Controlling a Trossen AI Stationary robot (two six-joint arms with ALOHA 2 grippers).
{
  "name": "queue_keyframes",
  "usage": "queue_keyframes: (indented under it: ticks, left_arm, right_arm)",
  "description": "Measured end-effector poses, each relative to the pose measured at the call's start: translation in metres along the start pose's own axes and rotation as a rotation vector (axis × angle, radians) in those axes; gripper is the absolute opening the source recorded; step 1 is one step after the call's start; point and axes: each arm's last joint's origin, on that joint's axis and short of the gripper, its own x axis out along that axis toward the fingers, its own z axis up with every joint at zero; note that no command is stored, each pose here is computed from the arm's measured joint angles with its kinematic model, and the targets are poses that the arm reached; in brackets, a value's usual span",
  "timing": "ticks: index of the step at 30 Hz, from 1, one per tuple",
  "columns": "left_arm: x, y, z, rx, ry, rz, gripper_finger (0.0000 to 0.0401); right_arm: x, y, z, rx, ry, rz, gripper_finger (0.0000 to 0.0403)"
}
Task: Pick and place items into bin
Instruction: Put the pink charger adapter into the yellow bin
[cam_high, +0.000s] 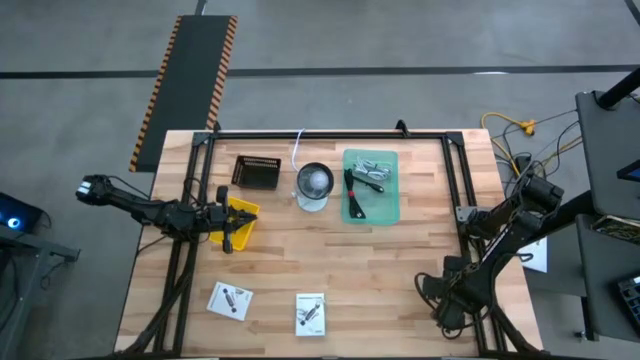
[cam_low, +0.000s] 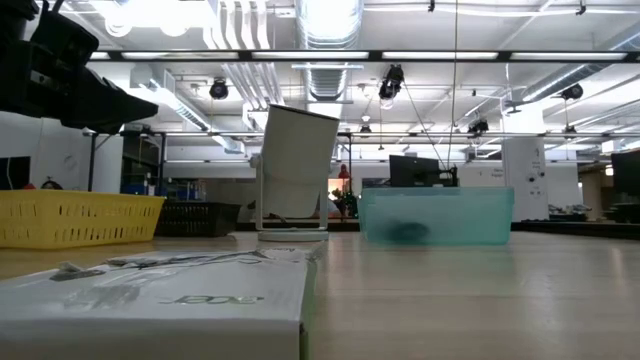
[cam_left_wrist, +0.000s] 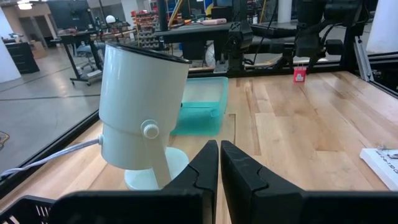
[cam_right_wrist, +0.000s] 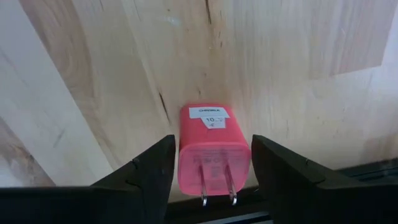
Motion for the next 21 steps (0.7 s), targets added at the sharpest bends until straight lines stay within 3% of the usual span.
queue_keyframes:
  ticks: [10, 21]
  left_arm:
    - [0.0001, -0.0001, -0.0001, 0.001, 0.001, 0.000, 0.0002]
    - [0.0001, -0.0001, -0.0001, 0.001, 0.001, 0.000, 0.0002]
  right_arm:
    - [0.0001, 0.0001, 0.0000, -0.026, -0.001, 0.002, 0.0147]
    - [0.0007, -0.0022, 0.0019, -0.019, -0.055, -0.023, 0.0145]
